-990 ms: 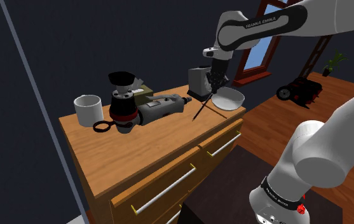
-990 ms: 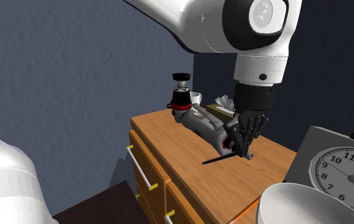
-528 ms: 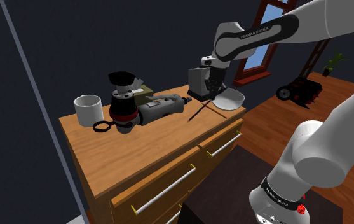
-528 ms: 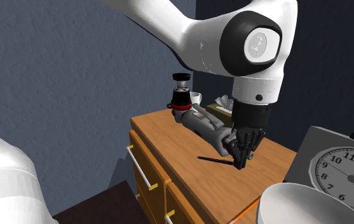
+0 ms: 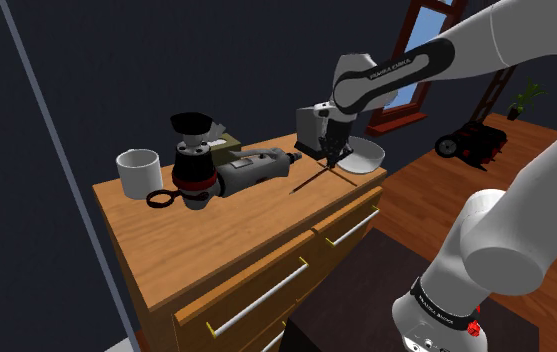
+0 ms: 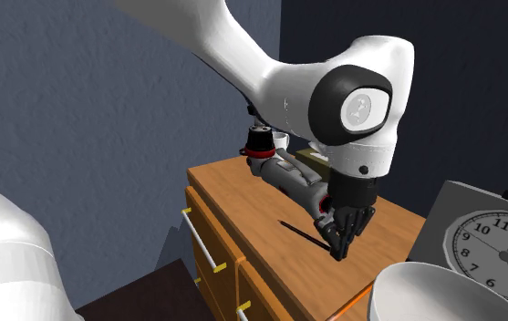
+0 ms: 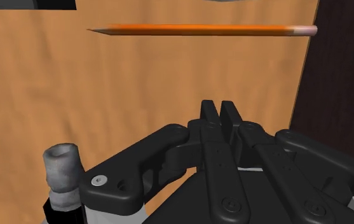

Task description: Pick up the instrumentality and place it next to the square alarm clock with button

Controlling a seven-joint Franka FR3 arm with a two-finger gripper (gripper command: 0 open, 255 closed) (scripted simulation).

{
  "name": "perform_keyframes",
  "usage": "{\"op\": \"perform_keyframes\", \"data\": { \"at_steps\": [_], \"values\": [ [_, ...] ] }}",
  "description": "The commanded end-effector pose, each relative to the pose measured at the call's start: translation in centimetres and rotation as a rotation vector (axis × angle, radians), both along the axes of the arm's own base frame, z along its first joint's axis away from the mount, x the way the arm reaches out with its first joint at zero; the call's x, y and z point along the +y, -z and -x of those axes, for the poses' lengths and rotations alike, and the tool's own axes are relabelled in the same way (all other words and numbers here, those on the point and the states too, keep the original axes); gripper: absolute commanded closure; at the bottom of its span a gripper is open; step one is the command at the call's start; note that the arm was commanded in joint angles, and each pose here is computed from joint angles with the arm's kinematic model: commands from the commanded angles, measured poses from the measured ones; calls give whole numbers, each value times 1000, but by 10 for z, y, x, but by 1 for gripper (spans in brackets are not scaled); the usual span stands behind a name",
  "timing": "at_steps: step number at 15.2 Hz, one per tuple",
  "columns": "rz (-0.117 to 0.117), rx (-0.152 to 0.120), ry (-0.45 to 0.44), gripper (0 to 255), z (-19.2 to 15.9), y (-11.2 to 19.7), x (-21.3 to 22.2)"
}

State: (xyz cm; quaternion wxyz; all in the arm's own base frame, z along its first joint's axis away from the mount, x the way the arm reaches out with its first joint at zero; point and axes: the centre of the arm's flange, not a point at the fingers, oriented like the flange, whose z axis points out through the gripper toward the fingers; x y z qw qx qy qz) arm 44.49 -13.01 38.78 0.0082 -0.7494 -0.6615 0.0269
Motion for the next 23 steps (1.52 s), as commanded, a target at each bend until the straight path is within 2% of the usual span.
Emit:
{"op": "perform_keyframes", "data": {
  "at_steps": [1,6,14,15,20,23],
  "values": [
    [0,-1,0,255,0,10,-1],
    [0,-1,0,255,0,39,-1],
    [0,-1,0,255,0,39,-1],
    [0,-1,0,0,0,39,-1],
    [0,-1,0,0,0,39,-1],
    [0,-1,0,0,-2,-1,0]
  ]
}}
